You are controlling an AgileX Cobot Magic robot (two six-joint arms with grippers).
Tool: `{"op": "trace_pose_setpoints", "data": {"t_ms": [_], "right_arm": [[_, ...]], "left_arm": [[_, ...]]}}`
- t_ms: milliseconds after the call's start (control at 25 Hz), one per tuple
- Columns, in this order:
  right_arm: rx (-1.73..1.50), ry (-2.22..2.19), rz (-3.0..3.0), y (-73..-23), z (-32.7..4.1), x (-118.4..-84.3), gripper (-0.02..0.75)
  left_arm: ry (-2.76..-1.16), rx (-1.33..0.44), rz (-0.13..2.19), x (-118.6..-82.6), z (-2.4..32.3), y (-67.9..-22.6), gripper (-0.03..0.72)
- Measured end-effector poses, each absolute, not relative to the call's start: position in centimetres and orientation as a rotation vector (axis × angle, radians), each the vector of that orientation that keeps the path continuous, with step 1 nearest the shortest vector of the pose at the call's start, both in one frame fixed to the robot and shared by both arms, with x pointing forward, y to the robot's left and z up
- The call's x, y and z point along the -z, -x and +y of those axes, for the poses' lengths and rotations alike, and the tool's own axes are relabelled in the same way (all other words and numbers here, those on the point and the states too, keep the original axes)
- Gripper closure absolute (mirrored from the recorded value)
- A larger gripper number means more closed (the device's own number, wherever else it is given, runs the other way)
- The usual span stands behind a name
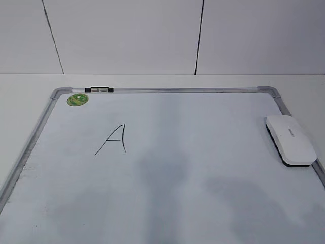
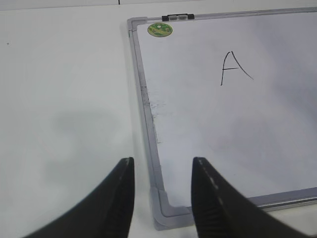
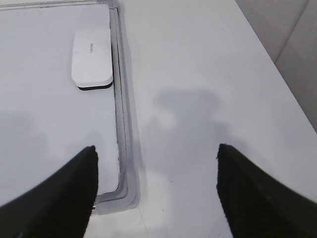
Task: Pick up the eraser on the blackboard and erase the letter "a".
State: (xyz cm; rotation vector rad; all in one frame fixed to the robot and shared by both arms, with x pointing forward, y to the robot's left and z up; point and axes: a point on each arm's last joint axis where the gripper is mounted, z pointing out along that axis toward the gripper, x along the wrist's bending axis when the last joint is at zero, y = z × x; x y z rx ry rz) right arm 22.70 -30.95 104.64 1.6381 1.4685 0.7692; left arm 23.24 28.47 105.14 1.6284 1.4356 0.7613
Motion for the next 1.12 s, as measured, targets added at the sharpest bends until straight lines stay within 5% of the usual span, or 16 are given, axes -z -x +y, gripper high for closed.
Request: {"op": "trace_pose_setpoints", "data": {"t_ms": [1120], "right_arm": [[-0.769, -1.638, 1.468, -22.70, -30.95, -104.64, 0.146]], "left_arm": [[-1.628, -0.761, 1.436, -105.14, 28.47, -23.24, 0.435]]}}
